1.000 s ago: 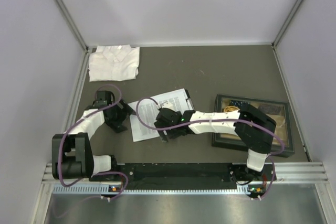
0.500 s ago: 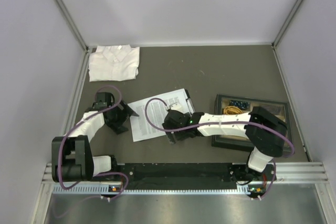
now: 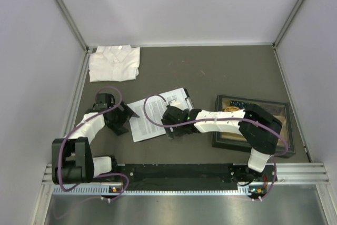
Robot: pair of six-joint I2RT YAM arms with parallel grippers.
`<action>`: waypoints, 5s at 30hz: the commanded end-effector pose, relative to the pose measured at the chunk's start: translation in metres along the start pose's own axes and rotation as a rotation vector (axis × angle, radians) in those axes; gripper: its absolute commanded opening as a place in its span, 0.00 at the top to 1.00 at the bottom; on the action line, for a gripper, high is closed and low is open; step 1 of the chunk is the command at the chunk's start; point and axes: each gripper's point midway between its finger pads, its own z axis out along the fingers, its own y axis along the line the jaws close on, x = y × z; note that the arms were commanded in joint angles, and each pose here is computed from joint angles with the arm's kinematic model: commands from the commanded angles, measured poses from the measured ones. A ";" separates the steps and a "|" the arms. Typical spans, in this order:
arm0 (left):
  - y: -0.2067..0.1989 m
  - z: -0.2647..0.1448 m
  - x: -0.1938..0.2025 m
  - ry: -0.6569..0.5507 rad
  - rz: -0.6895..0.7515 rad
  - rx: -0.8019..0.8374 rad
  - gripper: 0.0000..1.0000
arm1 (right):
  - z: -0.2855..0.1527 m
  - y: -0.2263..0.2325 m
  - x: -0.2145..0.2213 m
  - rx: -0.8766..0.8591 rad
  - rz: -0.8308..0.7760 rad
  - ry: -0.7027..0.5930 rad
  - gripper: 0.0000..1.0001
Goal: Put the files into the folder
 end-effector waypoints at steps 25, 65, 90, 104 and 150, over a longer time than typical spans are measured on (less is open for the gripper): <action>-0.013 -0.002 -0.005 0.002 0.033 0.035 0.04 | -0.007 -0.116 -0.104 -0.047 0.260 -0.083 0.11; -0.004 -0.033 -0.051 -0.215 0.120 -0.140 0.02 | 0.023 -0.107 -0.116 0.051 0.168 0.013 0.48; 0.015 -0.003 -0.044 -0.173 0.126 -0.160 0.07 | 0.017 -0.074 -0.123 -0.054 0.121 -0.005 0.42; 0.016 -0.009 -0.044 -0.174 0.129 -0.177 0.04 | 0.035 -0.065 -0.111 -0.039 0.127 0.037 0.42; 0.031 0.015 -0.038 -0.112 0.054 -0.149 0.04 | 0.068 -0.064 -0.068 -0.085 0.218 0.122 1.00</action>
